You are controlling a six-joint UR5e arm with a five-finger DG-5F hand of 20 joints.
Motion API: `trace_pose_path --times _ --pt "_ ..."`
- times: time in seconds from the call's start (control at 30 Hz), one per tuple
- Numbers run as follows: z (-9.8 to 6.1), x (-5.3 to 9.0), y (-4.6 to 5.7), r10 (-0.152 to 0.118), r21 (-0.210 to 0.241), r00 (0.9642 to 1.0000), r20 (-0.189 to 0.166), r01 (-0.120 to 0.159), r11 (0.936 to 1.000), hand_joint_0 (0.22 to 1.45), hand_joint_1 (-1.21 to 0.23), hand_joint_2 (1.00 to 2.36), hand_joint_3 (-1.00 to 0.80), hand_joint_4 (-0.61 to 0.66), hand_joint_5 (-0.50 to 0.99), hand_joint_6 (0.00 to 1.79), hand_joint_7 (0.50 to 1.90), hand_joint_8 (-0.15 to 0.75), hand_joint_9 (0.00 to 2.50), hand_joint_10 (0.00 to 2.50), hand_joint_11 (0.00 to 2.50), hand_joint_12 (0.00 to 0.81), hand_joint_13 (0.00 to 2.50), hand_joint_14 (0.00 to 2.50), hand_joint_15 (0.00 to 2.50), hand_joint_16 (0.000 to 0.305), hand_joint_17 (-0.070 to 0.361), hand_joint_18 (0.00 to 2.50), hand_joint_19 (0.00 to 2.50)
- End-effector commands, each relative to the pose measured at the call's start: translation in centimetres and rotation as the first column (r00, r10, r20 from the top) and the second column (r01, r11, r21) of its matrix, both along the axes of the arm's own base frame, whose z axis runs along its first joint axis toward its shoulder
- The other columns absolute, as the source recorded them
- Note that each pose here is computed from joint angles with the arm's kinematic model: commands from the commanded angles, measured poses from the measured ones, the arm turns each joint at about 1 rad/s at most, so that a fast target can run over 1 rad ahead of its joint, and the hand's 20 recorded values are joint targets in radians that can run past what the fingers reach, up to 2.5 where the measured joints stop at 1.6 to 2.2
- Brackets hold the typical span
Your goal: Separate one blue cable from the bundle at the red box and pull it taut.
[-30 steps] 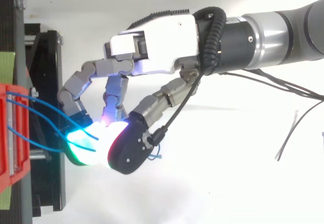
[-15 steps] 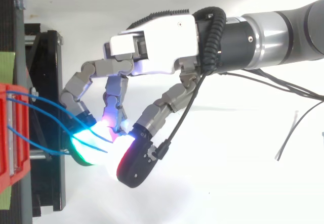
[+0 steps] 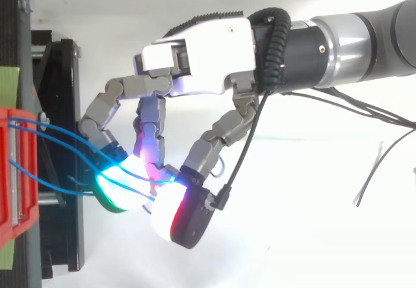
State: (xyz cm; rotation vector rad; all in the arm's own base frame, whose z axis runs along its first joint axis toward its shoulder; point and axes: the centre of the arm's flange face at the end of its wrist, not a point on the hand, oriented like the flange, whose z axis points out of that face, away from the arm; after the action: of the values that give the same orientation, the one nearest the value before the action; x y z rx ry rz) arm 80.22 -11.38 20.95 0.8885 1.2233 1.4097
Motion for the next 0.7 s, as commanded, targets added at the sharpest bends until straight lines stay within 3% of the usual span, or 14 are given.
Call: trace_pose_path --times 0.0,0.1,0.17,0.27,0.37,0.53,0.67 --pt "-0.03 -0.02 0.01 0.001 -0.001 1.0 -0.003 -0.001 1.0 0.41 -0.87 1.0 -0.5 0.06 -0.06 0.89 1.14 0.488 1.48 0.03 1.07 0.518 1.32 0.03 0.81 0.072 0.162 1.19 0.72" --pt "-0.03 -0.02 0.01 0.001 -0.001 1.0 -0.003 -0.001 1.0 0.42 -0.75 1.0 -0.5 0.05 -0.05 0.88 1.12 0.483 1.52 0.03 1.06 0.52 1.37 0.03 0.8 0.073 0.164 1.23 0.73" --pt "-0.04 -0.03 0.01 0.002 0.001 1.0 -0.004 -0.002 1.0 0.47 -0.59 1.0 -0.5 0.04 -0.05 0.87 1.11 0.459 1.54 0.03 1.05 0.498 1.35 0.03 0.8 0.069 0.155 1.19 0.77" --pt "-0.04 -0.03 0.01 0.002 0.001 1.0 -0.004 -0.002 1.0 0.55 -0.51 1.0 -0.5 0.02 -0.05 0.86 1.12 0.424 1.52 0.03 1.05 0.472 1.33 0.03 0.8 0.062 0.141 1.12 0.8" --pt "-0.17 -0.15 -0.19 0.003 0.0 0.9999 -0.011 -0.003 1.0 0.62 -0.56 1.0 -0.5 0.03 -0.06 0.85 1.14 0.421 1.51 0.03 1.05 0.467 1.32 0.03 0.82 0.06 0.136 1.11 0.83" --pt "-0.1 -0.12 -0.17 0.005 0.0 0.9999 -0.009 -0.005 1.0 0.62 -0.68 1.01 -0.37 0.09 -0.09 0.85 1.2 0.426 1.43 0.03 1.06 0.473 1.31 0.03 0.82 0.063 0.141 1.11 0.81" --pt "-0.08 -0.11 -0.17 0.005 0.0 1.0 -0.007 -0.005 1.0 0.65 -0.76 1.01 -0.35 0.13 -0.14 0.88 1.15 0.421 1.26 0.02 1.11 0.481 1.27 0.03 0.82 0.063 0.142 1.11 0.79"
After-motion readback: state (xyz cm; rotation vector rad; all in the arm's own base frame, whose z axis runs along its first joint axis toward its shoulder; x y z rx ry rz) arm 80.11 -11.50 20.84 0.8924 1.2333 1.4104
